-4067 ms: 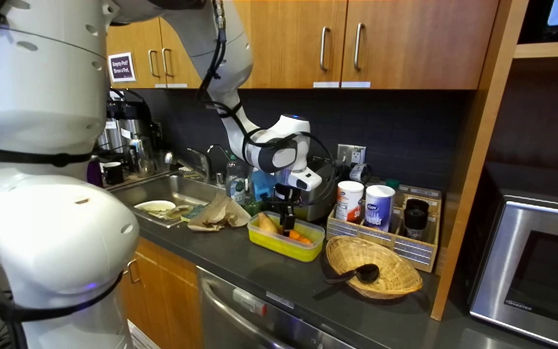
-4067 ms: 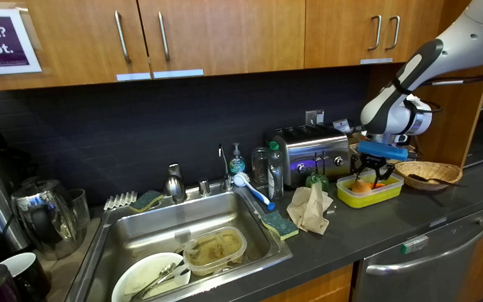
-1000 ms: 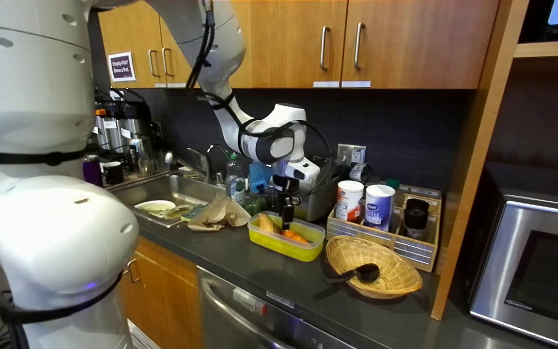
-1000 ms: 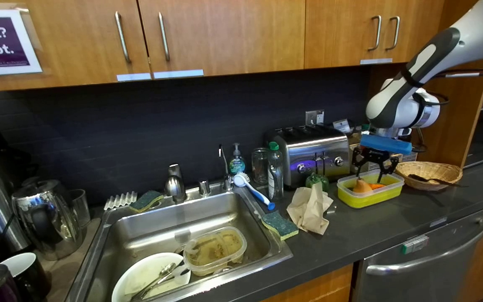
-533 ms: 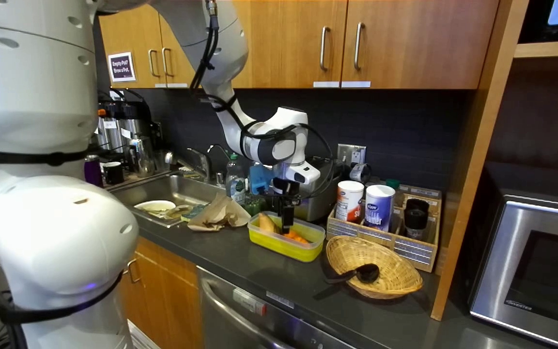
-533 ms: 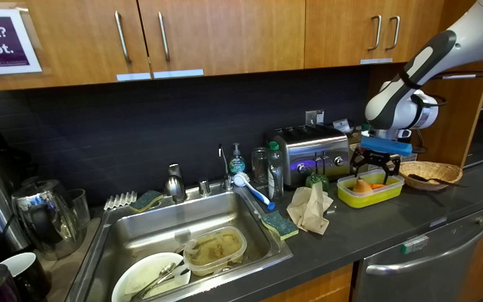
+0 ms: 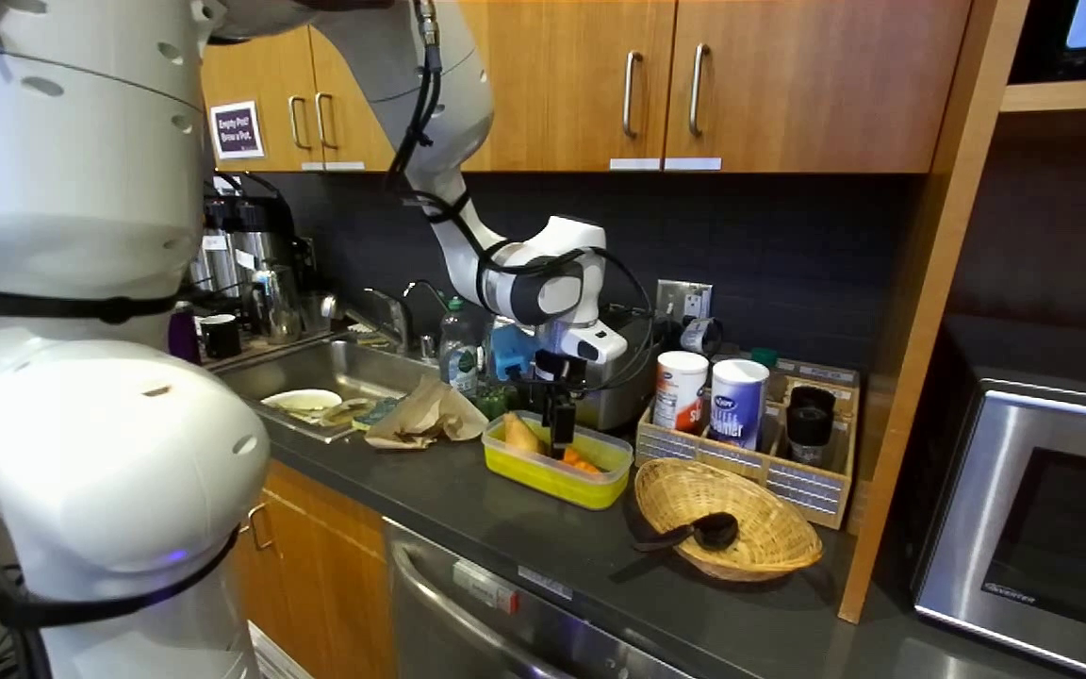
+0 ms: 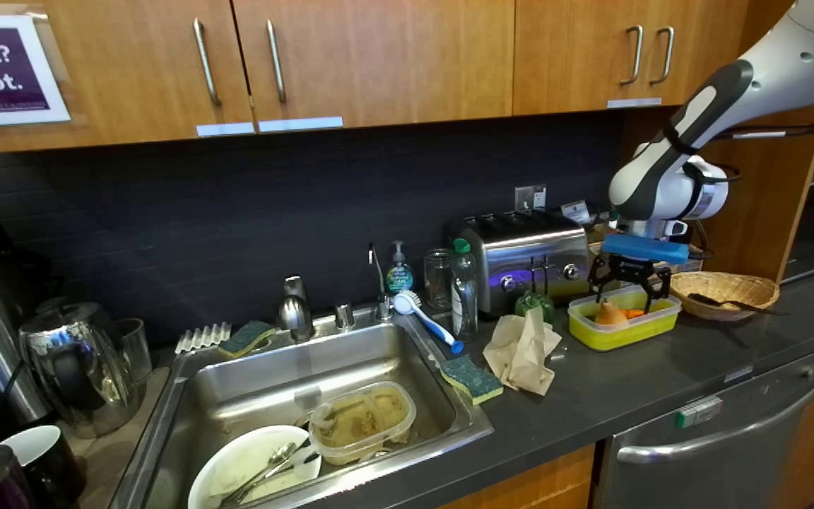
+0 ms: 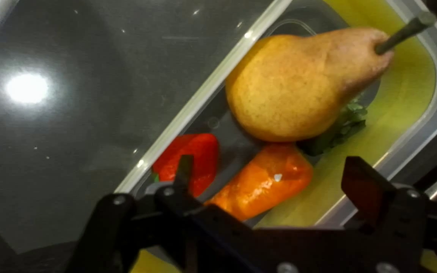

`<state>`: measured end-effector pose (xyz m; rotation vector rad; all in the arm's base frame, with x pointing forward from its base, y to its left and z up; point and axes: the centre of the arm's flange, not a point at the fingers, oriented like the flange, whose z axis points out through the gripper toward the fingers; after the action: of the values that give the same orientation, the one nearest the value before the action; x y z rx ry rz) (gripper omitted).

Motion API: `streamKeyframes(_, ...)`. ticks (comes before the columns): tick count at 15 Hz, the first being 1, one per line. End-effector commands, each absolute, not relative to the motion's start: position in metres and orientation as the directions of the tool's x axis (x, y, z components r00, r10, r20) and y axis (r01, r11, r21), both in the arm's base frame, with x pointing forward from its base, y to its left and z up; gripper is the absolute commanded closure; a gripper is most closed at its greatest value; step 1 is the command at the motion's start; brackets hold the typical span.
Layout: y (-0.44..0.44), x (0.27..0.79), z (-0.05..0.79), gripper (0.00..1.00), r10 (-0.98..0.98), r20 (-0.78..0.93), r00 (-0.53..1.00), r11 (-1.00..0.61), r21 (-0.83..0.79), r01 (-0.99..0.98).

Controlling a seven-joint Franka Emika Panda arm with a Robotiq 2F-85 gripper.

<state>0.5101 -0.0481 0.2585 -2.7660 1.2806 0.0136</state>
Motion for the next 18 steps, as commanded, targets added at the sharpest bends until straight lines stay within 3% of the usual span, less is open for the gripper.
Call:
streamKeyframes(1,-0.049,0.525,0.253,0.0,-0.755,-0.065,0.653,-0.651,-0.054,-0.757)
streamKeyframes(18,-0.051,0.538,0.242,0.0,-0.764,-0.065,0.642,-0.64,-0.049,-0.767)
